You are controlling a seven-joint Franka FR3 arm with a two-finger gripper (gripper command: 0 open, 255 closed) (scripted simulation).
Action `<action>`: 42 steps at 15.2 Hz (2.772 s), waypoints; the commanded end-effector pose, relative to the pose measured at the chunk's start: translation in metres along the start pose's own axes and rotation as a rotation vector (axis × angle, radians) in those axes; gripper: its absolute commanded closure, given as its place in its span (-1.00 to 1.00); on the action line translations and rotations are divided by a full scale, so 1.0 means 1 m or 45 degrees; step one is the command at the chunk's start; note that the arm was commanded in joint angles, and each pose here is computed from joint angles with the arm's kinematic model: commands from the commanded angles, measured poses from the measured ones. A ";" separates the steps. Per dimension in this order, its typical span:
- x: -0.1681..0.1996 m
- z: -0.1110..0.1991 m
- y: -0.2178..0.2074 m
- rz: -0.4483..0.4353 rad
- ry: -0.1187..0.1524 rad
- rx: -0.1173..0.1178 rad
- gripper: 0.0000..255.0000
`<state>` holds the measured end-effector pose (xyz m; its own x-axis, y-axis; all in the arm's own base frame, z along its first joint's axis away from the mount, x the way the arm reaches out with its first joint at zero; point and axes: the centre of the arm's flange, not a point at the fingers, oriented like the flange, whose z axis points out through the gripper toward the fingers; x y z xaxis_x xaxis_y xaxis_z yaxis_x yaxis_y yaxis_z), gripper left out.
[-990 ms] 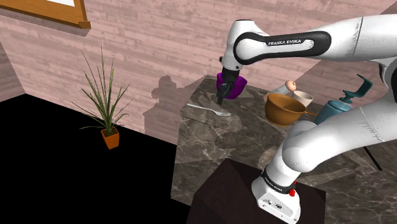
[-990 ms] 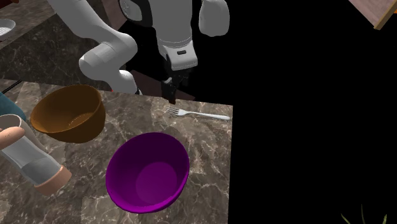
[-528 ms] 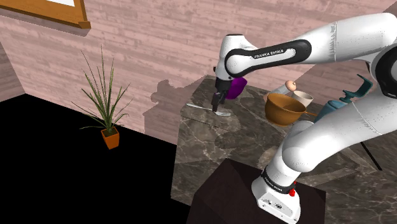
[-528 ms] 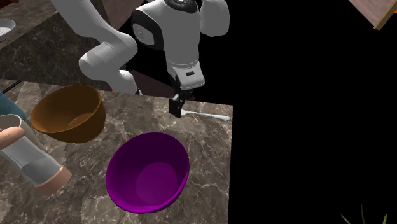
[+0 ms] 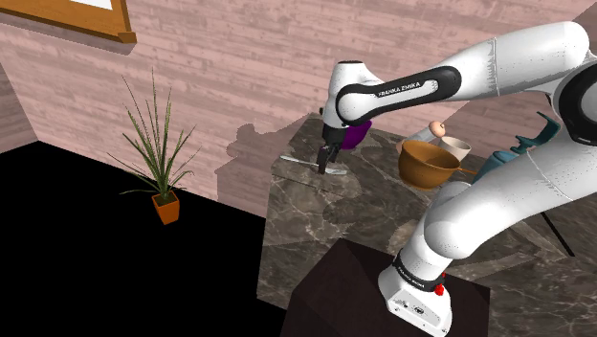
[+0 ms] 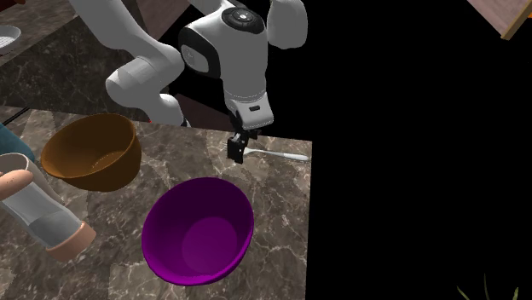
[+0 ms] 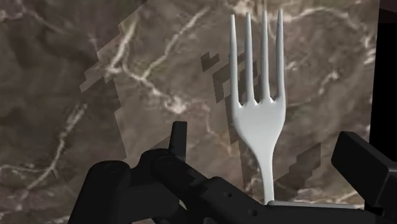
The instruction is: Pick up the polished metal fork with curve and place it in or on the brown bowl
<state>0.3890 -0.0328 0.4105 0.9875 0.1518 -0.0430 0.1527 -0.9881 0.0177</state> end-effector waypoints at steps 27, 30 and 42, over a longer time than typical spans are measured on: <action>-0.003 -0.074 0.001 0.000 0.000 0.000 1.00; -0.004 -0.089 0.002 0.000 0.000 0.000 1.00; -0.007 -0.153 0.003 0.000 0.000 0.000 1.00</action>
<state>0.3885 -0.0336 0.5576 0.9875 0.1517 -0.0424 0.1526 -0.9881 0.0178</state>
